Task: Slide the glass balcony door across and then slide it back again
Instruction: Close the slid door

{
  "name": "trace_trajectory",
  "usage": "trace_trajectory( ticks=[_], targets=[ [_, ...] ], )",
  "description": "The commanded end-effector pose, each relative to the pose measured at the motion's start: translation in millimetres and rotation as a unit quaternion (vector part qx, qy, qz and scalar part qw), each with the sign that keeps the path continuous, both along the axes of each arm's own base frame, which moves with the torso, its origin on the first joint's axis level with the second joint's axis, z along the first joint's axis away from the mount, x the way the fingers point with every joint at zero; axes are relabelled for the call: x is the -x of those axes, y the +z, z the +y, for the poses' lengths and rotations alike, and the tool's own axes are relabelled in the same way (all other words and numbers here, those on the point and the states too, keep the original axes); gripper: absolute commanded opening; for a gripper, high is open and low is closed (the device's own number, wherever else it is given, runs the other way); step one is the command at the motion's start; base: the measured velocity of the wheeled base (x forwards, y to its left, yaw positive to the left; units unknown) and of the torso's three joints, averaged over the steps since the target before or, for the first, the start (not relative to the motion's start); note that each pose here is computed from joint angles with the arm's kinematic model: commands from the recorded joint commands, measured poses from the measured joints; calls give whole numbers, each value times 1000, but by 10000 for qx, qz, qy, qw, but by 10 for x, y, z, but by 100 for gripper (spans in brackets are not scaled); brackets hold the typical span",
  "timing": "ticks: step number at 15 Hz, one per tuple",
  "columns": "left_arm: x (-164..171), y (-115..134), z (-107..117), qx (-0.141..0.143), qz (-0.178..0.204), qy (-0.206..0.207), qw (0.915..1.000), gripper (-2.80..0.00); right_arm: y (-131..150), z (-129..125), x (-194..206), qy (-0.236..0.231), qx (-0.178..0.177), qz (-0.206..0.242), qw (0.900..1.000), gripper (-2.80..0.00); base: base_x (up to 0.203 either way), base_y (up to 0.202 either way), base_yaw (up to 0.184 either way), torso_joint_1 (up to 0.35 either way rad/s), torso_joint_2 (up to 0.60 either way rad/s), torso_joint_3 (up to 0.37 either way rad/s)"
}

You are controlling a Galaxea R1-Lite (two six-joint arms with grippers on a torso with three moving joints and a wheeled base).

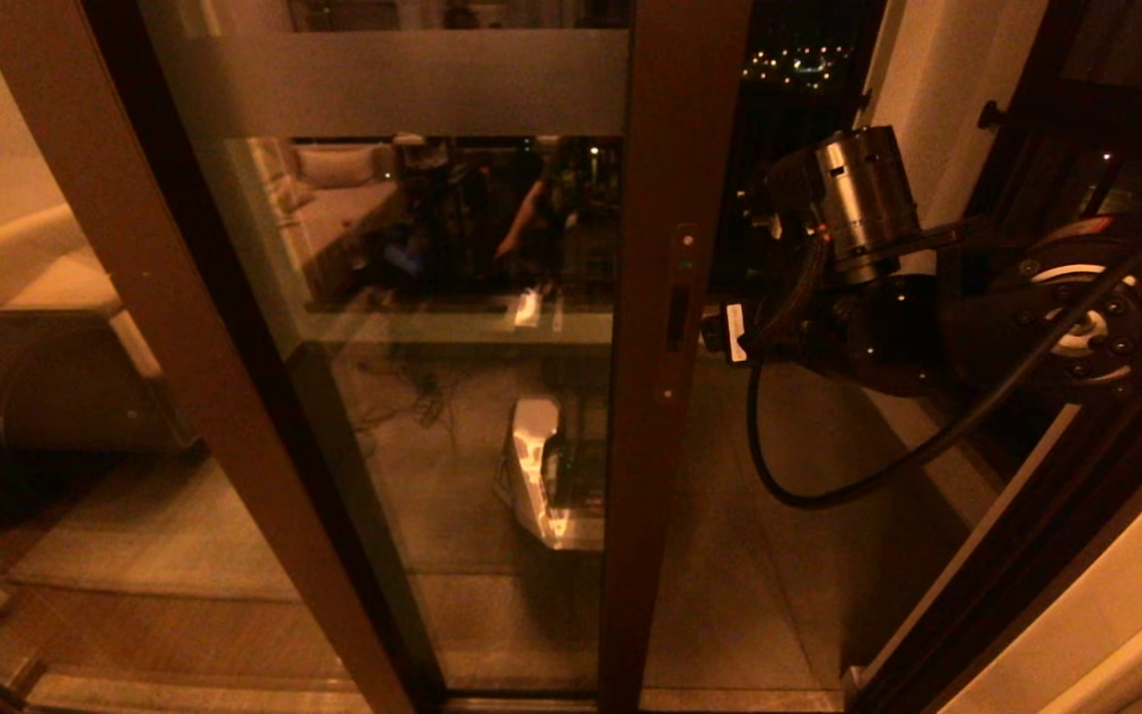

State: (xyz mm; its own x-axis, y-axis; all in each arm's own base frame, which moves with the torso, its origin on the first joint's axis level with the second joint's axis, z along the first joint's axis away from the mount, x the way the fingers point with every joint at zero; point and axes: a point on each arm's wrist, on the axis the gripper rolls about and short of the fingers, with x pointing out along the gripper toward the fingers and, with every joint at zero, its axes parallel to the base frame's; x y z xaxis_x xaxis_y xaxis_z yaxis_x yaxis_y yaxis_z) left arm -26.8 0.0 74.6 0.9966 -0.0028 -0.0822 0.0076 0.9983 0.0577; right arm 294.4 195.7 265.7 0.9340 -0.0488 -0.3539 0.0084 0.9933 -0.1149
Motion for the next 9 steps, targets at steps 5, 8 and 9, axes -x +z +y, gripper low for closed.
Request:
trace_trajectory(
  ticks=[5, 8, 9],
  targets=[
    [0, -1, 0, -1, 2, 6, 10000, -280, -99, 186, -69, 132, -19, -53, 9999, 0, 0, 0, 0, 0, 0, 0],
    [0, -1, 0, -1, 2, -1, 10000, -280, -175, 193, -148, 80, 20, 4, 10000, 0, 0, 0, 0, 0, 0, 0],
    [0, -1, 0, -1, 2, 0, 10000, -280, -186, 188, -161, 65, 27, 14, 10000, 0, 0, 0, 0, 0, 0, 0]
  ],
)
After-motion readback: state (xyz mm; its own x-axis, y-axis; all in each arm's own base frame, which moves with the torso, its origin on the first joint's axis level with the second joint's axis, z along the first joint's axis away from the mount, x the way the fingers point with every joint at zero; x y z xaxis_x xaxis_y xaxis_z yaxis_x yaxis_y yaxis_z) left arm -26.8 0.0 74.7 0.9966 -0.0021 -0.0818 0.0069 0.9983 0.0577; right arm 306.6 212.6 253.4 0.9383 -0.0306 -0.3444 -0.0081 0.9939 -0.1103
